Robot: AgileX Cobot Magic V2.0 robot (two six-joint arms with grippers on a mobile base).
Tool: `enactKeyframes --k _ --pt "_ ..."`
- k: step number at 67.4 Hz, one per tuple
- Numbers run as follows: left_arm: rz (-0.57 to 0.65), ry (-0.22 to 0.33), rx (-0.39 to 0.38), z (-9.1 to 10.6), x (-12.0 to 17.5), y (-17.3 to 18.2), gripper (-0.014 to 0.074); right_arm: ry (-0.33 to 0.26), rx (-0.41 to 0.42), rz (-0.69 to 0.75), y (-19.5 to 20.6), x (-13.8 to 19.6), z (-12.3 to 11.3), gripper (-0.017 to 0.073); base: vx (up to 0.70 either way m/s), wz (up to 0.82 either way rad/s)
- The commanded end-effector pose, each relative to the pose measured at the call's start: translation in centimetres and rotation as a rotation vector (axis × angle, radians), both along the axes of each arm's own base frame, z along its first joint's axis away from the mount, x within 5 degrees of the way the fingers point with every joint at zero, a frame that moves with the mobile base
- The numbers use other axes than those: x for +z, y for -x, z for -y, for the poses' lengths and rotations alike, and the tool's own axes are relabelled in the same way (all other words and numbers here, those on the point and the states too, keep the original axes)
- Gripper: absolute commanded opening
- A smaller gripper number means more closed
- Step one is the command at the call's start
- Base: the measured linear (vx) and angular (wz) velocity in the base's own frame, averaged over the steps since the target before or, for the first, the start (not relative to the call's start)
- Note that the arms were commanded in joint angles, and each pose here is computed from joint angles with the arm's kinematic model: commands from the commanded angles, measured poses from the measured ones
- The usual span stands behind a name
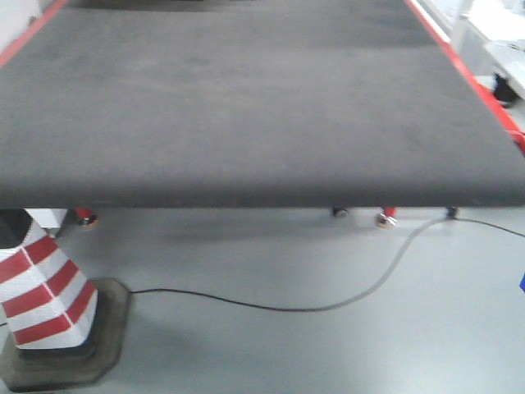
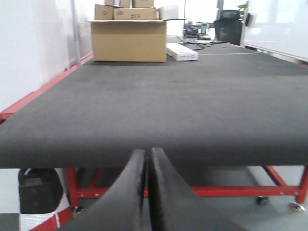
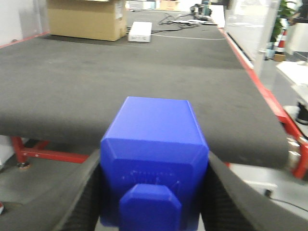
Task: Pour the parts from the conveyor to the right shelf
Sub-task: 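Drive away from the conveyor holding the blue part in the right gripper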
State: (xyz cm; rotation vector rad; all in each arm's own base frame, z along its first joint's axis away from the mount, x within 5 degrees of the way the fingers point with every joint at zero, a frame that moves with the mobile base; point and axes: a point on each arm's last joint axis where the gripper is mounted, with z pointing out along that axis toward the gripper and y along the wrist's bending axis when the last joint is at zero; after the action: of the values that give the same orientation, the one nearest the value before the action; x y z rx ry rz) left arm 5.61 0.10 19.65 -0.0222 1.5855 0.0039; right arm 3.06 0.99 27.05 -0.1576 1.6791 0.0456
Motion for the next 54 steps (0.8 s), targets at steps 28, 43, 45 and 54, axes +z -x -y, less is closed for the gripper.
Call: enactKeyframes --k 28,43,45,54 --pt "0.103 0.012 -0.004 0.03 1.57 0.19 -0.0006 -0.006 -0.017 0.092 0.06 1.55 0.13 0.0048 -0.24 -0.64" --pt "0.103 0.012 -0.004 0.03 1.57 0.19 -0.0006 -0.006 -0.017 0.092 0.06 1.55 0.13 0.0048 -0.22 -0.86" --pt "0.103 0.012 -0.004 0.03 1.57 0.19 -0.0006 -0.006 -0.017 0.092 0.06 1.55 0.13 0.0048 -0.22 -0.85" --pt "0.103 0.012 -0.004 0.03 1.57 0.19 -0.0006 -0.006 -0.017 0.092 0.06 1.55 0.13 0.0048 -0.21 -0.82"
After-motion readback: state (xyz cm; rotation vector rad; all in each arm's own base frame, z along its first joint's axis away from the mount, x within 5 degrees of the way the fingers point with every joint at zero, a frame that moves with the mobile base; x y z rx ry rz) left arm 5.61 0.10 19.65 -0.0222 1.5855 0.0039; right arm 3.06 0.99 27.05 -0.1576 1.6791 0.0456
